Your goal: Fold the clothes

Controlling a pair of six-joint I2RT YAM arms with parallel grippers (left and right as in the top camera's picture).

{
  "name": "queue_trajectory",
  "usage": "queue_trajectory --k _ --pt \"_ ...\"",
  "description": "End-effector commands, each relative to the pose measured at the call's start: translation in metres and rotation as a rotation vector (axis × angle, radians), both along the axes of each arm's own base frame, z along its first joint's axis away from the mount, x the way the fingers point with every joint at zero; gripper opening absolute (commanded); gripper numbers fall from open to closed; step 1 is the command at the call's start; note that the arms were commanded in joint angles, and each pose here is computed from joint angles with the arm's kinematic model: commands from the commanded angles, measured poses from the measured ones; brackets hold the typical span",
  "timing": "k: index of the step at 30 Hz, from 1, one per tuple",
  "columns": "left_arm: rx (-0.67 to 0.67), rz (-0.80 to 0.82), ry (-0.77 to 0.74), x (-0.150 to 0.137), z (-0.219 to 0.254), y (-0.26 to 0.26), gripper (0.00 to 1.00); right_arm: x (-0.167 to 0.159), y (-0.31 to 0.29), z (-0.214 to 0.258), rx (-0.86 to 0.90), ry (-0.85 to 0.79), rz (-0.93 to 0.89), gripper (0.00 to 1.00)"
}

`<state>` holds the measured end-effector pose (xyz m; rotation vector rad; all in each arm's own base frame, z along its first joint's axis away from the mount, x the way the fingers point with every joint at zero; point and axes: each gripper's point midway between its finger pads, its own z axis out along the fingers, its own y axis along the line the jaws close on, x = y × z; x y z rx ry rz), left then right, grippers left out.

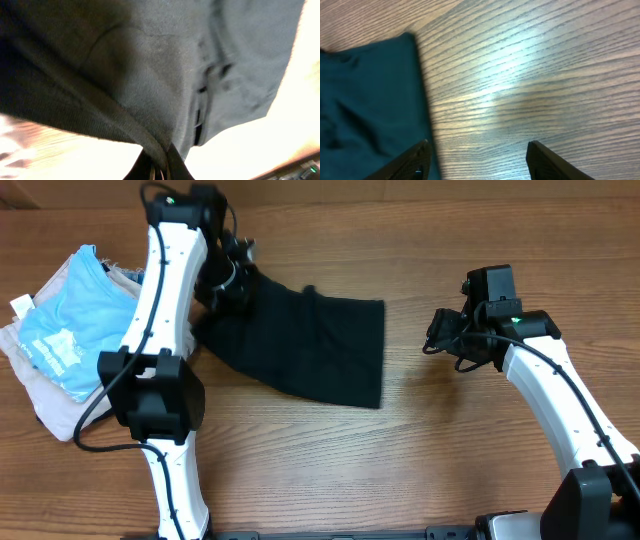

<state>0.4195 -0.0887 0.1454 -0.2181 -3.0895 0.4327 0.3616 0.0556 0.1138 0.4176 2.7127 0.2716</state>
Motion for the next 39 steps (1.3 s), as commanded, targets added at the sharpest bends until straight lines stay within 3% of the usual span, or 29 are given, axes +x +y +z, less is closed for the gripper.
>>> queue_trajectory --k 1,7,15,17,20,23,27,28,30,31,34,39 --pt "0.112 -0.025 -0.113 0.009 0.031 -0.001 0.04 0.003 -0.002 0.003 -0.004 -0.011 -0.010 0.65" --pt "0.297 -0.163 -0.116 -0.007 0.009 -0.064 0.04 0.001 0.002 0.003 0.015 -0.006 -0.001 0.65" --pt "0.346 -0.301 -0.056 -0.034 -0.043 -0.139 0.05 -0.002 0.002 0.001 0.019 0.011 0.002 0.65" --pt "0.359 -0.325 -0.031 -0.041 -0.060 -0.152 0.12 -0.004 0.002 0.001 0.018 0.017 0.002 0.65" --pt "0.369 -0.346 -0.018 -0.047 -0.070 -0.161 0.40 -0.007 0.002 -0.001 0.017 0.030 0.002 0.65" --pt "0.380 -0.302 -0.067 -0.039 -0.051 -0.156 0.43 -0.007 0.002 -0.001 0.016 0.031 0.001 0.65" --pt "0.332 -0.234 -0.157 -0.019 -0.005 -0.140 0.59 -0.007 0.002 -0.001 0.018 0.032 0.003 0.66" --pt "0.329 -0.217 -0.164 -0.014 0.000 -0.132 0.59 -0.008 0.007 0.000 0.037 0.030 0.033 0.66" --pt "0.313 -0.165 -0.142 -0.005 -0.001 -0.112 0.48 -0.011 0.029 0.004 0.118 0.016 0.172 0.63" --pt "0.288 -0.139 -0.120 -0.002 -0.004 -0.105 0.47 -0.014 0.043 0.008 0.175 0.006 0.258 0.61" --pt "0.160 -0.063 -0.061 0.011 -0.014 -0.084 0.55 -0.031 0.080 0.009 0.272 0.005 0.461 0.63" --pt "0.063 -0.002 -0.042 0.024 -0.013 -0.060 0.55 -0.052 0.128 -0.015 0.249 0.055 0.631 0.70"
